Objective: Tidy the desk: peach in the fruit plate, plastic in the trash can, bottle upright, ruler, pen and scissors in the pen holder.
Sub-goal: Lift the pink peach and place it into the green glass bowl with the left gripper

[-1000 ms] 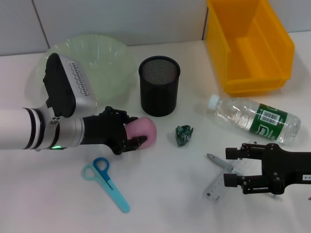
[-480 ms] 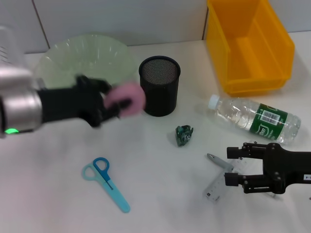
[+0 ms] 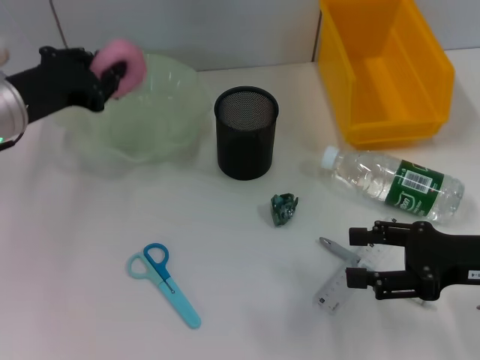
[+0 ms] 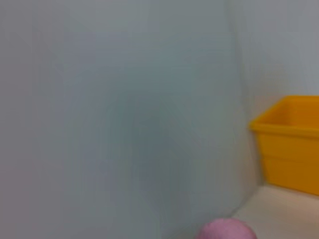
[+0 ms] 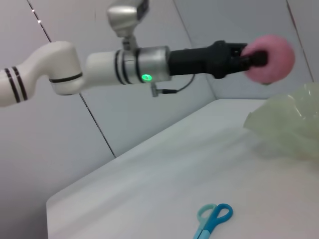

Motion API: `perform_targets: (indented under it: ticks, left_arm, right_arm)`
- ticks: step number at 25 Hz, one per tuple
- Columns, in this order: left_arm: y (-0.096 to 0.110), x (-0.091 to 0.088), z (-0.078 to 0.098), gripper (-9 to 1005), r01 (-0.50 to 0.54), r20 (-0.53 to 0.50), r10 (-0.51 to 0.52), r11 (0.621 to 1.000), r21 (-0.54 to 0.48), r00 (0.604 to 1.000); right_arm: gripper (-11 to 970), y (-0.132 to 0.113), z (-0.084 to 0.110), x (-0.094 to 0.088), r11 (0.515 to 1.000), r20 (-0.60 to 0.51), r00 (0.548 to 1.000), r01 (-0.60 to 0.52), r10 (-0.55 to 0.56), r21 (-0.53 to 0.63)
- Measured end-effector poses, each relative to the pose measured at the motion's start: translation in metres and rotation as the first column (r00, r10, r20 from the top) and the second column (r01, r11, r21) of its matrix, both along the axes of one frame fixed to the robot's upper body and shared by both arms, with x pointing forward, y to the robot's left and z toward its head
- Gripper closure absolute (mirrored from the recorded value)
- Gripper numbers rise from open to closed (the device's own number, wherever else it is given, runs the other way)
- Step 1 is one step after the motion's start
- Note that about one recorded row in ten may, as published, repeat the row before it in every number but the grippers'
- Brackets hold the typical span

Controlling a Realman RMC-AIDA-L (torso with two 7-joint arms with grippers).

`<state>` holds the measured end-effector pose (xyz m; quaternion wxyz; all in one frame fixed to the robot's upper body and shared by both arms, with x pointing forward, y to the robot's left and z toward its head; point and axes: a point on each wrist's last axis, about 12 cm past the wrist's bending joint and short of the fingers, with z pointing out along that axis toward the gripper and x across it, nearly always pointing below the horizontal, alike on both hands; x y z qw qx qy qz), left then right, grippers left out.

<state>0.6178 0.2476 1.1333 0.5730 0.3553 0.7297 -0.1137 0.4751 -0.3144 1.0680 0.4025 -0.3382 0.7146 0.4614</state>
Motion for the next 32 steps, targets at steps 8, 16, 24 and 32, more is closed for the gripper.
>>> perform_targets:
  ticks: [8,16,24,32]
  left_arm:
    - [-0.011,0.023,-0.019,762,-0.082,-0.058,0.083,0.996,0.025,0.995]
    - [-0.015,0.027,-0.030,752,-0.114,-0.083,0.118,0.992,0.057,0.989]
    - [-0.014,0.025,-0.033,504,-0.114,-0.093,0.119,0.992,0.063,0.989]
    - [-0.014,0.025,-0.032,270,-0.113,-0.095,0.118,0.992,0.054,0.989]
  right_arm:
    - [154,0.000,0.000,-0.001,1.000,-0.002,1.000,-0.002,0.002,0.004]
    - [154,0.000,0.000,-0.001,1.000,-0.004,1.000,-0.002,0.002,0.001]
    - [154,0.000,0.000,0.000,1.000,-0.004,1.000,-0.004,0.004,-0.002]
    - [154,-0.001,0.000,-0.001,1.000,-0.003,1.000,0.001,-0.001,-0.001]
